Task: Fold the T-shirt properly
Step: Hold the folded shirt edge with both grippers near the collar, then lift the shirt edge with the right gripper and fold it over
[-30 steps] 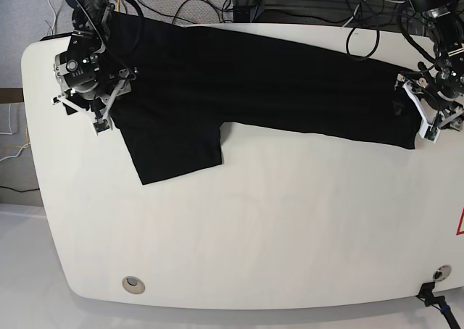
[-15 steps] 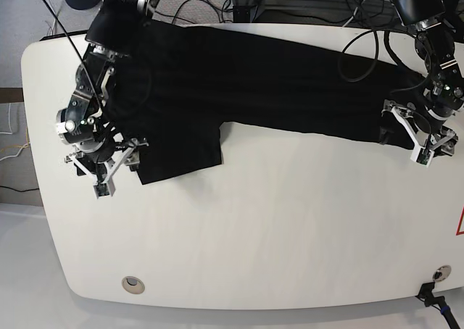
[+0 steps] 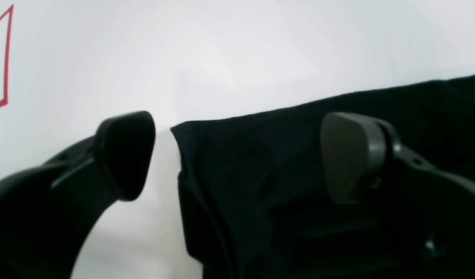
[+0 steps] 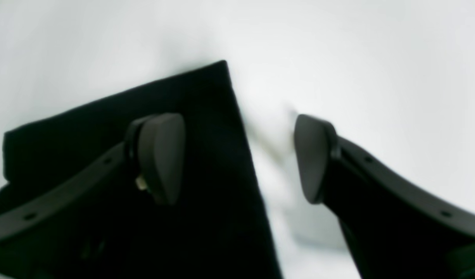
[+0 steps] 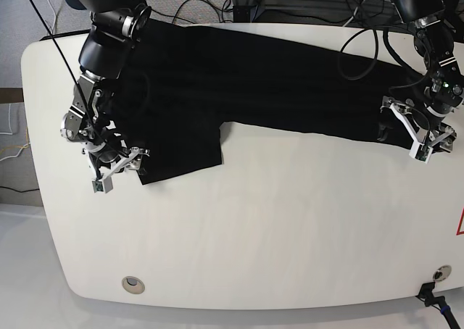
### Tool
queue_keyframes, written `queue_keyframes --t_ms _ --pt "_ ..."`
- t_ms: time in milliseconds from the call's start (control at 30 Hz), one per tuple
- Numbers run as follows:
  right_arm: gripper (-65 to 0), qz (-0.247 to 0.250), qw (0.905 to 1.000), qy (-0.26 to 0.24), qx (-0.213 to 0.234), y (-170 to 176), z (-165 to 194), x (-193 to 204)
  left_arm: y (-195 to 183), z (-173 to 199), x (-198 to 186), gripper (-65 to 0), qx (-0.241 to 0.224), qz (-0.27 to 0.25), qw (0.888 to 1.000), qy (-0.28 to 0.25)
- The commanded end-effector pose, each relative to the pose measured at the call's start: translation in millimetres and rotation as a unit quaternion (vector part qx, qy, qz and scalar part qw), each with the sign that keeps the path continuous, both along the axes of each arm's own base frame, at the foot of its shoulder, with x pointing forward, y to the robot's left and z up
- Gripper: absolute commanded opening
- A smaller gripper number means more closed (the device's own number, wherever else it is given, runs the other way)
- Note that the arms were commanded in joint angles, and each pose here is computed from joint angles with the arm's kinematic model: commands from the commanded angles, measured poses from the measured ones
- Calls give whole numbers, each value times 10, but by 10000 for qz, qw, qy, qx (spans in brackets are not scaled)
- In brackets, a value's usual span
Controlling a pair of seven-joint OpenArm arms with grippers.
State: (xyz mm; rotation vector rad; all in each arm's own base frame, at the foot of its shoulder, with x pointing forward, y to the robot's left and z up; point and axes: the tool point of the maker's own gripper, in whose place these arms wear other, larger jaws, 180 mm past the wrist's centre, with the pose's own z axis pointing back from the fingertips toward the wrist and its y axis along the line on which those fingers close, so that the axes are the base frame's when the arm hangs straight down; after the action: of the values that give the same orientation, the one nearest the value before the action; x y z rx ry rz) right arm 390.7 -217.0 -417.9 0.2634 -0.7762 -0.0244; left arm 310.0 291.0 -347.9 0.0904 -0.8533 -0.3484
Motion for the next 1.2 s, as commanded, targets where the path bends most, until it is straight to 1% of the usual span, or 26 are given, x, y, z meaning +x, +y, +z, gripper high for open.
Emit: queue_keyframes --t_ms 0,67,200,233,267,300,333,433,467,500,533,600,633,700,767,833,933,1000,1033,1167 --pt "-220 222 9996 38 168 209 -49 -55 23 159 89 0 33 -28 9996 -265" --pt "-220 417 9989 39 190 359 -69 -115 26 150 90 0 23 -21 9997 -254" --pt "-223 623 9977 -60 265 560 -32 -195 19 144 94 0 18 -24 9997 -249" --pt "-236 622 9977 -70 266 560 -27 -197 19 144 94 0 18 -24 9997 -249" --pt "-267 622 9977 -70 266 560 -27 -197 0 137 97 0 16 -53 9997 -239" --pt "-314 622 9977 -70 266 560 -27 -197 -35 125 102 0 12 -103 9997 -222" --pt "-378 637 9976 -82 267 564 -20 -191 -49 120 104 0 10 -125 9997 -214" --pt "-611 634 9973 -146 339 564 23 -167 -59 116 106 0 9 -140 9997 -209" --pt "-650 648 9971 -144 374 565 46 -168 -59 116 106 0 9 -140 9997 -209" --pt "-650 715 9967 -155 347 527 129 -166 -58 112 104 0 5 -137 9997 -203" --pt "-650 919 9953 -169 271 515 240 -177 -57 107 103 0 2 -135 9997 -196" --pt "-650 1526 9876 -325 175 681 519 -227 -57 107 103 0 2 -135 9997 -196" --pt "-650 1695 9848 -361 87 736 624 -287 -62 104 103 0 -6 -134 9997 -196" --pt "-650 1883 9810 -472 -24 800 789 -421 -62 104 103 0 -6 -134 9997 -196" --pt "-650 2109 9766 -421 -29 885 877 -569 -65 101 103 0 1 -140 9997 -191" --pt "-650 2302 9722 -414 145 992 937 -736 -65 101 103 0 1 -140 9997 -191" --pt "-650 2585 9631 -503 557 1171 1040 -1026 -70 104 108 0 -7 -140 9997 -198" --pt "-650 2776 9567 -505 711 1230 1102 -1179 -74 97 107 0 -11 -144 9997 -190" --pt "-650 2885 9526 -511 817 1266 1139 -1272 -98 89 110 0 -13 -181 9997 -177" --pt "-650 3229 9336 -416 1499 1358 1209 -1644 -231 43 124 0 -21 -384 9992 -107"
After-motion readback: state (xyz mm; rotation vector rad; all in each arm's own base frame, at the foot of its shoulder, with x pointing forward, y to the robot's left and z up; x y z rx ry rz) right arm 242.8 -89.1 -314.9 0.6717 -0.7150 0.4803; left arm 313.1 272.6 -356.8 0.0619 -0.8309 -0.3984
